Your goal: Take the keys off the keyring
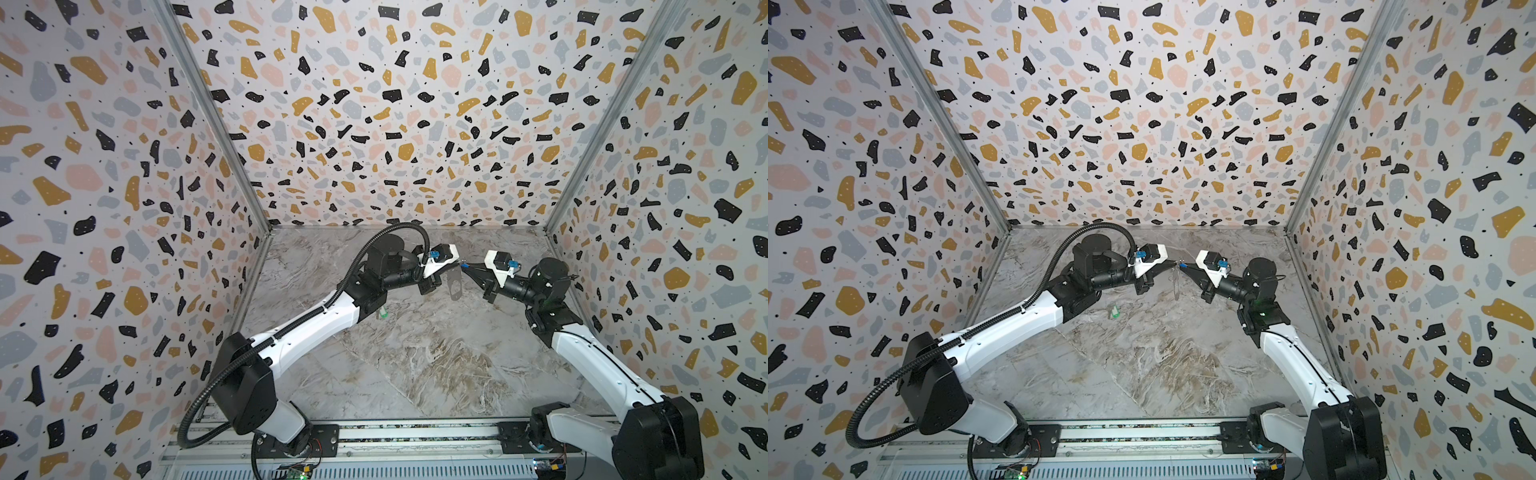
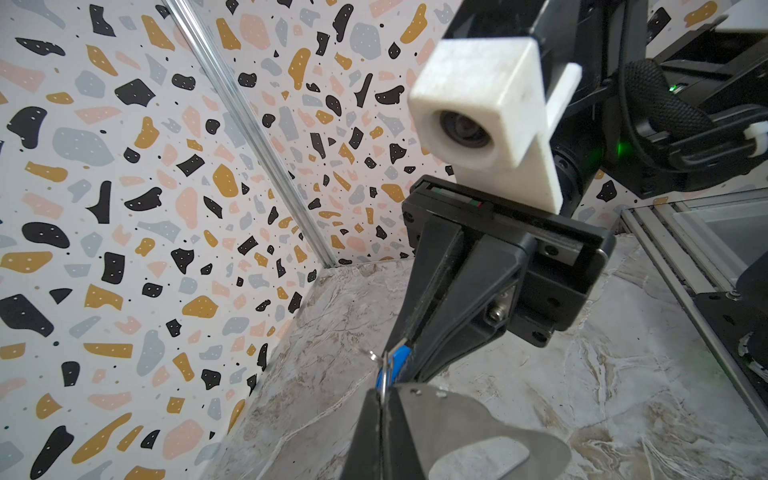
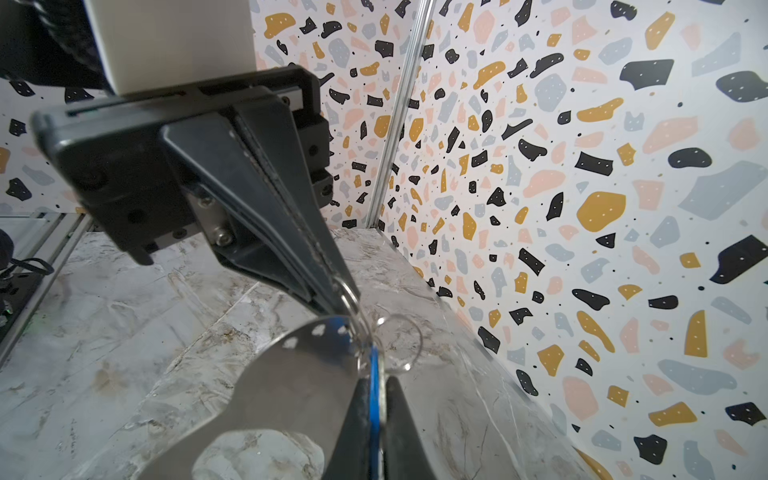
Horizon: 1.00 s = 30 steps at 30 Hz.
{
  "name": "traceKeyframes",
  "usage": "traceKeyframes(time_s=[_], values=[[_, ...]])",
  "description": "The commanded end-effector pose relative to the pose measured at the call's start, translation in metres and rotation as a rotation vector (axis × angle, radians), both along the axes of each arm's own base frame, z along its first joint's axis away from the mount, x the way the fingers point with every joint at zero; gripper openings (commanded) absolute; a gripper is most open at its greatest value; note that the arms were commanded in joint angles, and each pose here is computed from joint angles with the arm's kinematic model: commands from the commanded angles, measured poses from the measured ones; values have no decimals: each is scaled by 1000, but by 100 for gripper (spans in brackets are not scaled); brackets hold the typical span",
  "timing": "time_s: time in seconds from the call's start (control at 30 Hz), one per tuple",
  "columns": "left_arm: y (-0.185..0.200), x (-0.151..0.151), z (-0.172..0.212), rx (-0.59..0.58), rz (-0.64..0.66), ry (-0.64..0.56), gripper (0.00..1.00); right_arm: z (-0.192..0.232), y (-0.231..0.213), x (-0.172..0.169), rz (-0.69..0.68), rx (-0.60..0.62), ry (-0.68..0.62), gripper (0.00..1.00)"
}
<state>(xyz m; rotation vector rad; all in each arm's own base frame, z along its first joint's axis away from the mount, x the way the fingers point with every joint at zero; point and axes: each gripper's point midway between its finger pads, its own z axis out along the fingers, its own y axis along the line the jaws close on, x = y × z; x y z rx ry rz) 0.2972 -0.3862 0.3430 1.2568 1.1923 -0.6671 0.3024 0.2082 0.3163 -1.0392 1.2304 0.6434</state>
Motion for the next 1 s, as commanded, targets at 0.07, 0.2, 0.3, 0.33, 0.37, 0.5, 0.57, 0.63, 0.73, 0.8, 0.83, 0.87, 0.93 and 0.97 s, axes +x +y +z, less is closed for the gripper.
traceKeyframes(time_s=[0.07, 0.2, 0.3, 0.33, 0.37, 0.5, 0.57, 0.63, 0.73, 0.8, 0.83, 0.87, 0.93, 0.97], values=[[9, 0, 33, -113, 5, -41, 0, 9, -5, 5, -63, -40, -49, 0], [13, 3, 41, -171, 6, -29, 0, 7, -5, 7, -79, -65, -53, 0], [14, 3, 46, -205, -3, -20, 0, 2, -1, 7, -80, -101, -57, 0], [14, 3, 45, -209, -3, -16, 0, 0, 2, 8, -84, -115, -60, 0], [13, 3, 46, -214, -5, -16, 0, -2, 3, 9, -87, -126, -62, 0], [13, 4, 47, -244, -13, -4, 0, -4, 9, 9, -89, -150, -76, 0], [12, 5, 47, -258, -20, 10, 0, -4, 11, 8, -84, -153, -85, 1], [11, 4, 45, -265, -34, 22, 0, -3, 11, 7, -83, -156, -94, 8], [13, 4, 45, -276, -49, 37, 0, 0, 5, 7, -110, -176, -113, 25], [14, 3, 45, -279, -61, 45, 0, 0, 0, 6, -122, -194, -119, 31], [15, 3, 46, -280, -69, 42, 0, 1, -3, 4, -123, -199, -121, 33], [14, 2, 45, -277, -75, 47, 0, 0, -5, 1, -113, -207, -126, 35], [13, 0, 45, -271, -88, 48, 0, 3, -10, -11, -62, -206, -151, 39], [13, 1, 43, -264, -88, 50, 0, 5, -13, -13, -51, -197, -155, 39]])
